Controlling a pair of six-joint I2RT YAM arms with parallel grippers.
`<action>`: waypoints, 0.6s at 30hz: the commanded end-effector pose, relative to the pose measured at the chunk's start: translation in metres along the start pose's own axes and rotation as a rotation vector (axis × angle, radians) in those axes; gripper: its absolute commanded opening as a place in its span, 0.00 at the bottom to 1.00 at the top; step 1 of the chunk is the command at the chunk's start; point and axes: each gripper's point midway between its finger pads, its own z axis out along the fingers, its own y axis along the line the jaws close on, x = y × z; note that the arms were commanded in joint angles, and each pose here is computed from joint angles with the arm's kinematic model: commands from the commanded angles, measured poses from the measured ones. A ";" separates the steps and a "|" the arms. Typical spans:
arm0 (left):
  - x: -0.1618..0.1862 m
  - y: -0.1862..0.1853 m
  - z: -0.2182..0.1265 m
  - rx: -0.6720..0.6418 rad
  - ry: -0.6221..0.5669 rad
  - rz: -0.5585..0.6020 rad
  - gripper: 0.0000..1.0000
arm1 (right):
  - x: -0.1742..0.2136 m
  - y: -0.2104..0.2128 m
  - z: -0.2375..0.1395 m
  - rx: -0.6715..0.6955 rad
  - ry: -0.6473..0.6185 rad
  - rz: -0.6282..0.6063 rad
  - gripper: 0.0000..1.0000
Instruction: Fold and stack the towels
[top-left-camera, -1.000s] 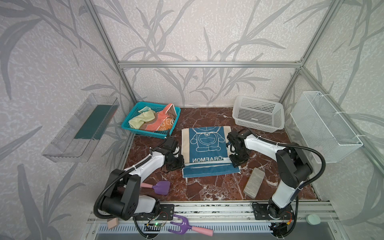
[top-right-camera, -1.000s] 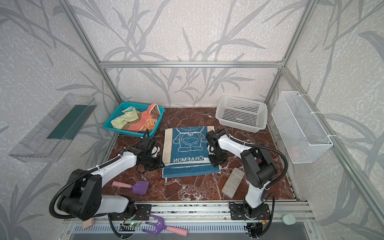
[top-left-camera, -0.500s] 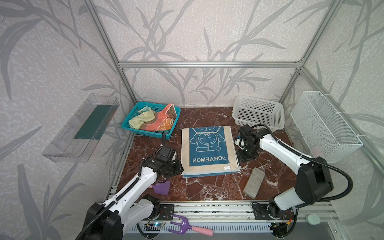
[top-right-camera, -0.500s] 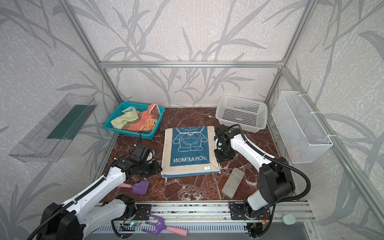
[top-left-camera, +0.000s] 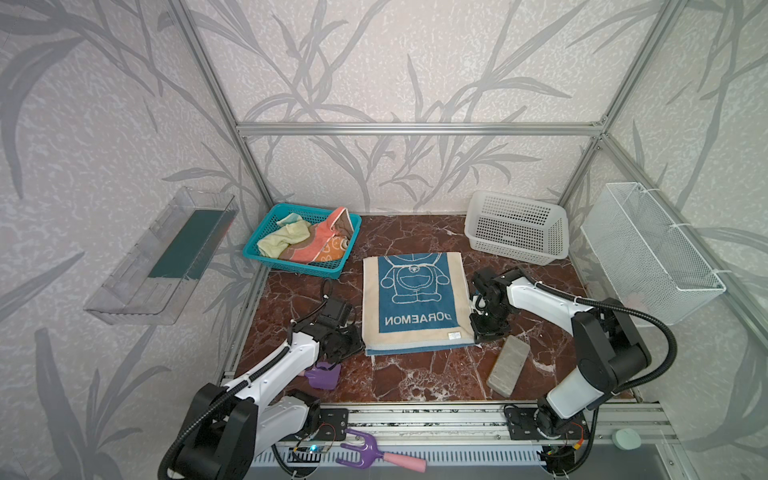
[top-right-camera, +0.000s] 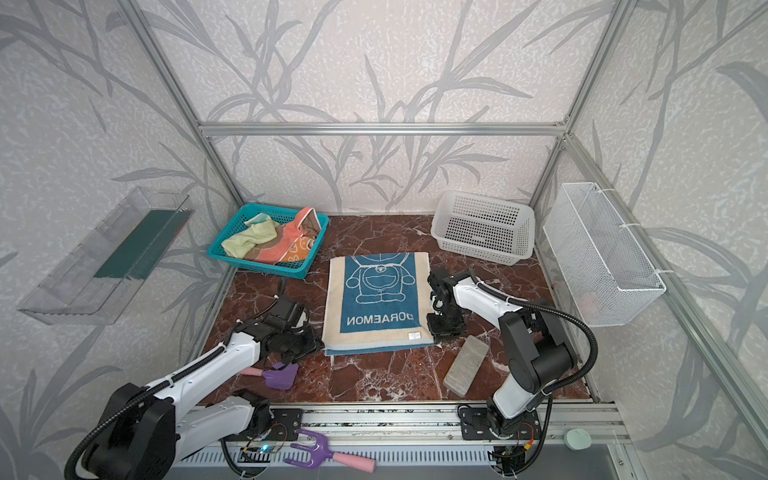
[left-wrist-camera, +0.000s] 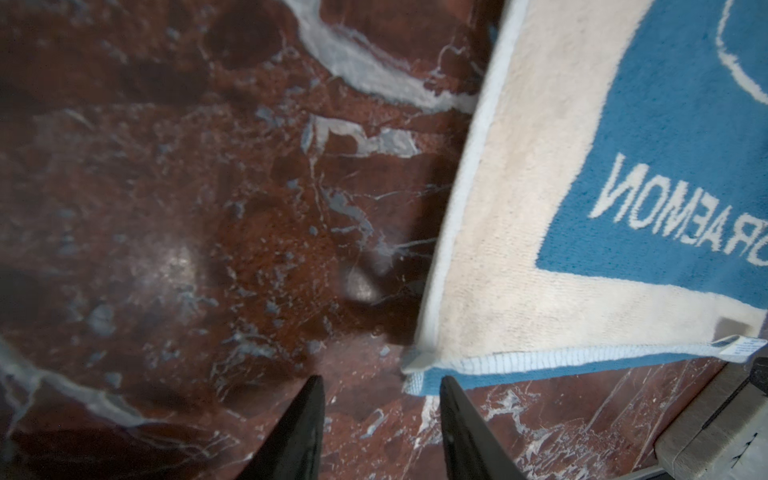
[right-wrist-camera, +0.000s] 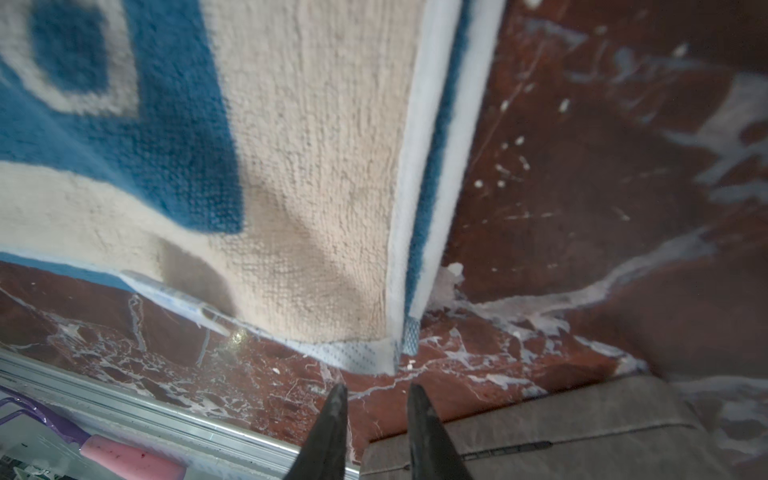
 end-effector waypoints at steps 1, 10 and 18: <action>-0.007 0.001 0.003 0.017 -0.029 -0.029 0.46 | -0.005 0.002 0.005 -0.015 -0.012 0.031 0.27; -0.011 -0.013 0.013 0.119 -0.017 -0.038 0.44 | -0.008 -0.002 0.014 0.004 -0.004 0.045 0.28; 0.000 -0.023 0.024 0.167 0.088 -0.014 0.36 | -0.006 -0.001 0.018 -0.003 0.005 0.051 0.27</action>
